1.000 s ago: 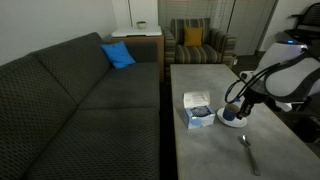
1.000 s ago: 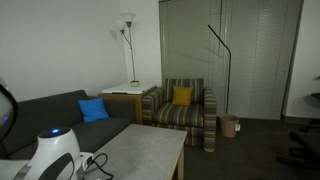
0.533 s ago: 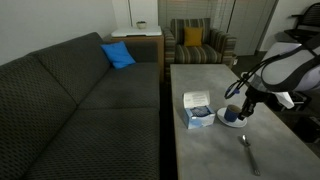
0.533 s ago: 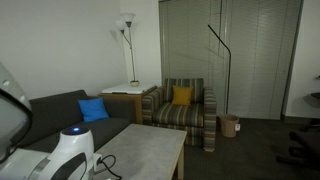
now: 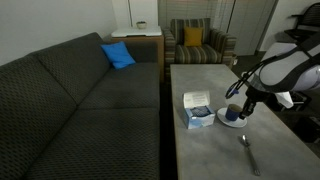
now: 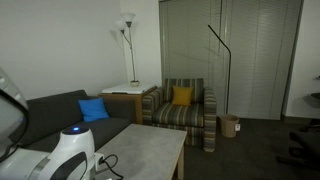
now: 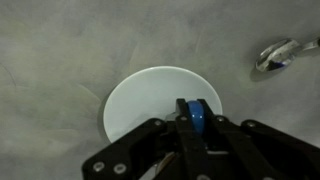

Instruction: Pick up the blue mug and put it on the plate

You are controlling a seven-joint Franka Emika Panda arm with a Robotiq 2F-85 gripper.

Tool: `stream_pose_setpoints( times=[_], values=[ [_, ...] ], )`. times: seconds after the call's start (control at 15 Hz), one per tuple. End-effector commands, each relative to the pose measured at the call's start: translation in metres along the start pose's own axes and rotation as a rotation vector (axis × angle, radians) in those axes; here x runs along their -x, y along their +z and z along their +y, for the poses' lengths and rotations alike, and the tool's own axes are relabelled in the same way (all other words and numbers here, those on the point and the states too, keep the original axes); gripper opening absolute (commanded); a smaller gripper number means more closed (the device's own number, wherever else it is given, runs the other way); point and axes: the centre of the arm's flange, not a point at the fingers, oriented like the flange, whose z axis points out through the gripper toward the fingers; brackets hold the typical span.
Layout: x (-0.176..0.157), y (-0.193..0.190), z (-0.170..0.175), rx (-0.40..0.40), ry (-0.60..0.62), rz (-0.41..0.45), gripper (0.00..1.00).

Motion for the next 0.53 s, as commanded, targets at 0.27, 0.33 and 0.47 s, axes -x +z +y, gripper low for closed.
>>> stream_pose_setpoints(
  times=[0.27, 0.33, 0.47],
  values=[
    [-0.022, 0.052, 0.024, 0.038, 0.083, 0.063, 0.03],
    [-0.022, 0.054, 0.025, 0.044, 0.092, 0.061, 0.03],
    [-0.020, 0.062, 0.025, 0.037, 0.115, 0.056, 0.03]
  ],
)
